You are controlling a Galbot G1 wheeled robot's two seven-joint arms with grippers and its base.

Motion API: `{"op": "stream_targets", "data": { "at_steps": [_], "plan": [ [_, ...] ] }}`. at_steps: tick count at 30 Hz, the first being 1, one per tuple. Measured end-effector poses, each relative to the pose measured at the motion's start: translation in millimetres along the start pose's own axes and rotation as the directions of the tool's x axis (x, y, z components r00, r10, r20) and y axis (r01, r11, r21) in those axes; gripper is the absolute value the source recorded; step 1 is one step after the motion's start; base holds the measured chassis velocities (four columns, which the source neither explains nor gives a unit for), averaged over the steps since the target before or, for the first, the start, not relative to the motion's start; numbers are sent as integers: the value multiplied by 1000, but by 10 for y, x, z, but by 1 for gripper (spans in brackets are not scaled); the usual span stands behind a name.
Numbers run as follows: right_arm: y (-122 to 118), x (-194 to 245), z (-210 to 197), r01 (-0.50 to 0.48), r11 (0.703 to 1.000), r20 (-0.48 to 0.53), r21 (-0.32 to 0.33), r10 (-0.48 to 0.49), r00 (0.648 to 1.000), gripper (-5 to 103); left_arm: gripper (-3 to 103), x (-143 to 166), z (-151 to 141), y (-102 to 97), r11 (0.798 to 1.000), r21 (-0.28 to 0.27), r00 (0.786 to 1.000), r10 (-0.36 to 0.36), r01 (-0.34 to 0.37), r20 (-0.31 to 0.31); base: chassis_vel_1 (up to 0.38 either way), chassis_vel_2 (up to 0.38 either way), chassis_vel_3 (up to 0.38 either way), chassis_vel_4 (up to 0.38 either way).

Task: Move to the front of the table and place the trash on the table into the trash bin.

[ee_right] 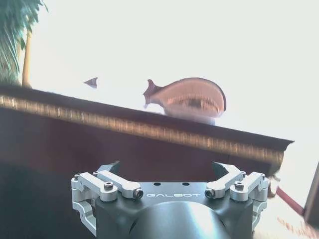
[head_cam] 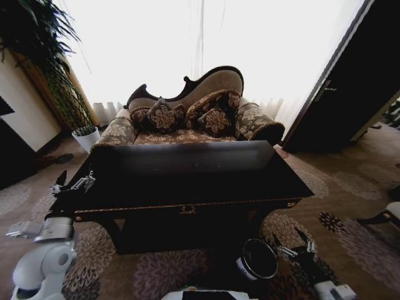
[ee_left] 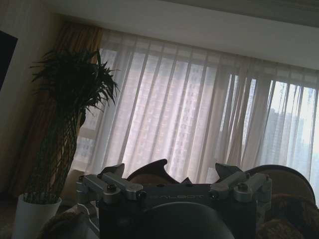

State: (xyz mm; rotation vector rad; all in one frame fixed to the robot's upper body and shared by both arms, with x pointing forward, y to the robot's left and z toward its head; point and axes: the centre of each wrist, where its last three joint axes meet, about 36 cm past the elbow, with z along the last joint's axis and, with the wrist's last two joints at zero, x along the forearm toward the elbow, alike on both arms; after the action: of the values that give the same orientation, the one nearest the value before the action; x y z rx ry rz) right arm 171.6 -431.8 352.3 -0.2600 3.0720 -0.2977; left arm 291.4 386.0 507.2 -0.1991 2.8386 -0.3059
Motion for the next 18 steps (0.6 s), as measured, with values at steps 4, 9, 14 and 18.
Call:
{"op": "stream_targets", "data": {
  "at_steps": [4,9,14,18],
  "plan": [
    [-24,-137,-350,-32,999,100,-33,35,994,100,100,-1,17,-2,1000,3,1000,0,0,-4,0,0,0,0],
    [-11,-310,-717,-67,994,167,-85,81,983,100,100,9,33,-26,1000,6,1000,-1,1,-8,0,0,0,0],
    [139,-527,-1173,-157,971,160,-180,187,969,100,100,67,-12,-92,1000,7,1000,6,-6,-2,0,0,0,0],
    [254,-679,-1452,-199,955,117,-218,228,967,100,100,171,-87,-167,1000,10,1000,14,-14,2,0,0,0,0]
  ]
}}
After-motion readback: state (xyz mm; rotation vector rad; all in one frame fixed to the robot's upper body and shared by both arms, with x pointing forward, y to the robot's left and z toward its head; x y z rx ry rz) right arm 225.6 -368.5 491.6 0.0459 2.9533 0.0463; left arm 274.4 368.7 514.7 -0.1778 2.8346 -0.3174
